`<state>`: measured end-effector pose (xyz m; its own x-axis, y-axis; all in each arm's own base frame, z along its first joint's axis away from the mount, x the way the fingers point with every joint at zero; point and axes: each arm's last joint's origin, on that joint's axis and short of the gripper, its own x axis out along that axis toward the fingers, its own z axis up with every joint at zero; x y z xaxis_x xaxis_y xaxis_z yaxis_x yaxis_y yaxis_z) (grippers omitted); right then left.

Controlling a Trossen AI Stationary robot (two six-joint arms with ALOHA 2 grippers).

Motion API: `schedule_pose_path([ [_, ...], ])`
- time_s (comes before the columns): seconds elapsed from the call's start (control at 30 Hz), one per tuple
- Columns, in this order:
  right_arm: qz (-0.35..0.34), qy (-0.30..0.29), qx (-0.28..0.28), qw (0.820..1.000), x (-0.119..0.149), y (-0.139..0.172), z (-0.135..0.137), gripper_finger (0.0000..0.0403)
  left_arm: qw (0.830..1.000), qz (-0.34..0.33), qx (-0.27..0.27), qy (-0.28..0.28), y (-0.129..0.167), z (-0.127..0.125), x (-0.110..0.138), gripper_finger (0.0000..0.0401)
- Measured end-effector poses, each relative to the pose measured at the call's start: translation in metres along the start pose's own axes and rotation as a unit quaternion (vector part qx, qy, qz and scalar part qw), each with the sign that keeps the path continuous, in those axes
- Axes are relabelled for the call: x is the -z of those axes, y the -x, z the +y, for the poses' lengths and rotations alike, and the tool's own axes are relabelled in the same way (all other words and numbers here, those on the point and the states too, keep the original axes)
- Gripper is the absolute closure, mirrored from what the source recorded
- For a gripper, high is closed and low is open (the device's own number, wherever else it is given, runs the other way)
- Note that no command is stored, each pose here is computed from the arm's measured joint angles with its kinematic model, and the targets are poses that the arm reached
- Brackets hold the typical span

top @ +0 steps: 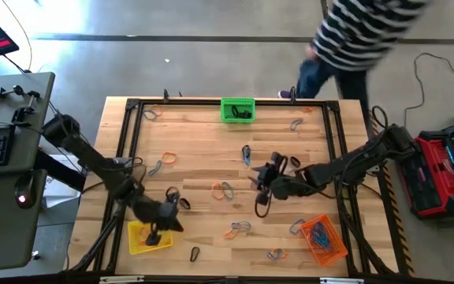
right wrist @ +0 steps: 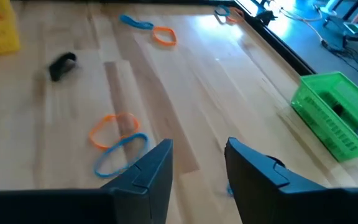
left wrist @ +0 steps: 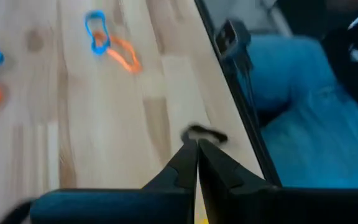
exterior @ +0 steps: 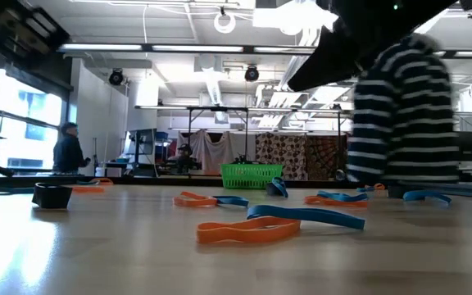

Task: Sort rubber bands into baskets
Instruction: Put the blue rubber band into the orange bin

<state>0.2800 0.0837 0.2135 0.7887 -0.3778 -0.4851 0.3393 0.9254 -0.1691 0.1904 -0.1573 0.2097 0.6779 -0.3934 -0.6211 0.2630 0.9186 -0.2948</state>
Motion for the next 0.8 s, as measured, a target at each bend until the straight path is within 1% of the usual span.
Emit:
schedule_pose_path([
  [0.07, 0.011, 0.002, 0.010, 1.000, 0.000, -0.004, -0.006, 0.0274, 1.000, -0.029, 0.011, 0.002, -0.001, 0.014, 0.001, 0.0398],
  [0.13, 0.025, -0.003, 0.017, 1.000, 0.001, -0.009, -0.014, 0.0291, 0.998, -0.057, 0.016, 0.001, -0.002, 0.027, 0.002, 0.0400],
  [0.27, 0.046, -0.026, 0.044, 0.998, 0.003, -0.018, -0.029, 0.0350, 0.994, -0.112, 0.012, -0.011, -0.003, 0.048, 0.001, 0.0400],
  [0.33, 0.053, -0.045, 0.058, 0.996, 0.003, -0.022, -0.037, 0.0384, 0.991, -0.134, -0.001, -0.015, -0.003, 0.058, -0.001, 0.0401],
  [0.37, 0.054, -0.057, 0.066, 0.995, 0.002, -0.025, -0.041, 0.0393, 0.990, -0.140, -0.010, -0.016, -0.003, 0.063, -0.003, 0.0401],
  [0.43, 0.058, -0.082, 0.085, 0.991, 0.001, -0.030, -0.052, 0.0391, 0.988, -0.147, -0.030, -0.018, -0.002, 0.072, -0.006, 0.0401],
  [0.57, 0.085, -0.137, 0.134, 0.978, 0.006, -0.039, -0.077, 0.0367, 0.982, -0.170, -0.079, -0.023, 0.001, 0.089, -0.013, 0.0401],
  [0.8, 0.163, -0.237, 0.233, 0.929, 0.025, -0.045, -0.121, 0.0329, 0.970, -0.204, -0.128, -0.027, 0.007, 0.113, -0.023, 0.0401],
])
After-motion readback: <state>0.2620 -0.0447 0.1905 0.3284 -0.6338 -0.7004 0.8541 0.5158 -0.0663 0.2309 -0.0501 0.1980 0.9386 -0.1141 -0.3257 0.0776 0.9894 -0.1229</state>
